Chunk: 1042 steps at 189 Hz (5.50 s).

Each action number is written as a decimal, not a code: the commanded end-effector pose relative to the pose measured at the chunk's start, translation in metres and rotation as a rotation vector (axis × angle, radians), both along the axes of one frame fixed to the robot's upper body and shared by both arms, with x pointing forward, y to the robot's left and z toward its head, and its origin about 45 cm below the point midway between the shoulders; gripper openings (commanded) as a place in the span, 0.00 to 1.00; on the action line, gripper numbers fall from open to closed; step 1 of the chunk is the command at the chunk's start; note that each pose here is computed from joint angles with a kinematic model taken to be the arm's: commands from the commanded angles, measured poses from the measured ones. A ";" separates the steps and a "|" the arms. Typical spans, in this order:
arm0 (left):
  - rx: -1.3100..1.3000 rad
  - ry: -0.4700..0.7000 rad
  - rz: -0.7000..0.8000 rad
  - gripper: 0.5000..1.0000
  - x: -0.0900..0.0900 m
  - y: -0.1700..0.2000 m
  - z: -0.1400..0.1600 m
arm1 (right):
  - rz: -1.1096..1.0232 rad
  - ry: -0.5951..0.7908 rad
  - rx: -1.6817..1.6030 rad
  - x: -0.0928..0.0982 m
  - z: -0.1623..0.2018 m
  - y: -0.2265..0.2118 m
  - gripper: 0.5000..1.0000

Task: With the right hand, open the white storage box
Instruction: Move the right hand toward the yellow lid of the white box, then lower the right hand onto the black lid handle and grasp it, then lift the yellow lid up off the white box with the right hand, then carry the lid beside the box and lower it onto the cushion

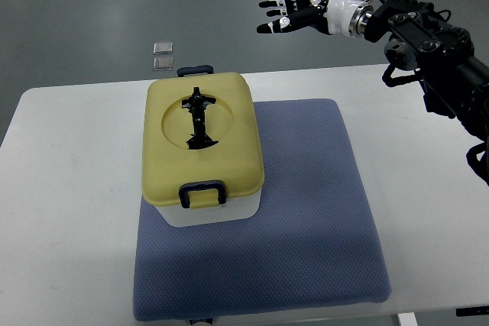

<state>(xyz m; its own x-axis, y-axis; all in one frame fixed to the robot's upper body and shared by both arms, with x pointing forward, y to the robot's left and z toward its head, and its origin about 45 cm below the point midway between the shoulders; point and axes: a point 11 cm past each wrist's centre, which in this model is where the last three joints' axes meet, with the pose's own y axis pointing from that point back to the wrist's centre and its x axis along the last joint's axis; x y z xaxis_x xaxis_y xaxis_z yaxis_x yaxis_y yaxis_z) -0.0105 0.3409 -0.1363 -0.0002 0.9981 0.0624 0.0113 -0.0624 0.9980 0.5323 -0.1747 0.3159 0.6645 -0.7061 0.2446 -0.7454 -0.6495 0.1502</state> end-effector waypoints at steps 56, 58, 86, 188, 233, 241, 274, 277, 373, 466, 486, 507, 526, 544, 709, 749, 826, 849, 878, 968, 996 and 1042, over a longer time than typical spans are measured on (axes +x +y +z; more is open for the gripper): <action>0.001 0.000 0.001 1.00 0.000 0.000 0.000 | 0.440 -0.238 -0.391 -0.036 0.025 0.093 0.82; 0.001 0.000 0.001 1.00 0.000 0.000 0.000 | 0.450 -0.245 -0.397 -0.037 0.025 0.094 0.82; 0.001 0.000 0.001 1.00 0.000 0.000 0.000 | 0.577 -0.314 -0.450 -0.052 0.026 0.113 0.82; 0.001 0.000 0.001 1.00 0.000 0.000 0.000 | 0.838 -0.524 -0.797 -0.080 0.054 0.151 0.82; -0.001 0.000 0.001 1.00 0.000 0.000 0.000 | 0.908 -0.553 -0.843 -0.092 0.050 0.160 0.74; -0.001 0.000 0.000 1.00 0.000 0.000 0.000 | 0.913 -0.556 -0.853 -0.092 0.049 0.161 0.73; 0.001 0.000 0.001 1.00 0.000 0.000 0.000 | 0.923 -0.565 -0.876 -0.093 0.047 0.161 0.67; 0.001 0.000 0.001 1.00 0.000 0.000 0.000 | 0.923 -0.565 -0.875 -0.093 0.047 0.161 0.67; 0.001 0.000 0.000 1.00 0.000 0.000 0.000 | 0.923 -0.587 -0.887 -0.093 0.045 0.162 0.30; 0.001 0.000 0.001 1.00 0.000 0.000 0.000 | 0.906 -0.600 -0.887 -0.090 0.048 0.158 0.00; -0.001 0.000 0.001 1.00 0.000 0.000 0.000 | 0.897 -0.608 -0.886 -0.088 0.052 0.157 0.00; 0.001 0.000 0.000 1.00 0.000 0.000 0.000 | 0.863 -0.630 -0.891 -0.082 0.069 0.150 0.00; -0.001 0.000 0.001 1.00 0.000 0.000 0.000 | 0.824 -0.648 -0.860 -0.078 0.086 0.144 0.00; 0.001 0.000 0.001 1.00 0.000 0.000 0.000 | 0.781 -0.653 -0.843 -0.071 0.097 0.131 0.00; 0.001 0.000 0.000 1.00 0.000 0.000 0.000 | 0.373 -0.445 -0.794 -0.038 0.084 -0.077 0.00; -0.001 0.000 0.000 1.00 0.000 0.000 0.000 | 0.324 -0.403 -0.802 -0.041 0.065 -0.107 0.00; -0.001 0.000 0.000 1.00 0.000 0.000 0.000 | 0.303 -0.360 -0.811 -0.049 0.002 -0.122 0.00; 0.001 0.000 0.001 1.00 0.000 0.000 0.000 | 0.312 -0.344 -0.816 -0.052 -0.008 -0.122 0.00; -0.001 0.000 0.001 1.00 0.000 0.000 0.000 | 0.331 -0.328 -0.811 -0.055 -0.021 -0.117 0.00; 0.001 0.000 0.001 1.00 0.000 0.000 0.000 | 0.375 -0.325 -0.782 -0.061 -0.053 -0.091 0.41; 0.001 0.000 0.001 1.00 0.000 0.000 0.000 | 0.384 -0.327 -0.775 -0.061 -0.053 -0.085 0.74; 0.001 0.000 0.001 1.00 0.000 0.000 0.000 | 0.424 -0.278 -0.763 -0.061 -0.045 -0.079 0.83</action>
<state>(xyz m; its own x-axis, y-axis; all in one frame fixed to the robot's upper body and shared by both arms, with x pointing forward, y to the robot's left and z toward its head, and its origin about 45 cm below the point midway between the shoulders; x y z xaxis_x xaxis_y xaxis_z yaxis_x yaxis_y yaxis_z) -0.0104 0.3409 -0.1363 -0.0009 0.9981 0.0624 0.0112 -0.0624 0.9980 0.4718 -0.2556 0.2654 0.6432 -0.0080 0.7657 -0.5702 -0.6724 0.4719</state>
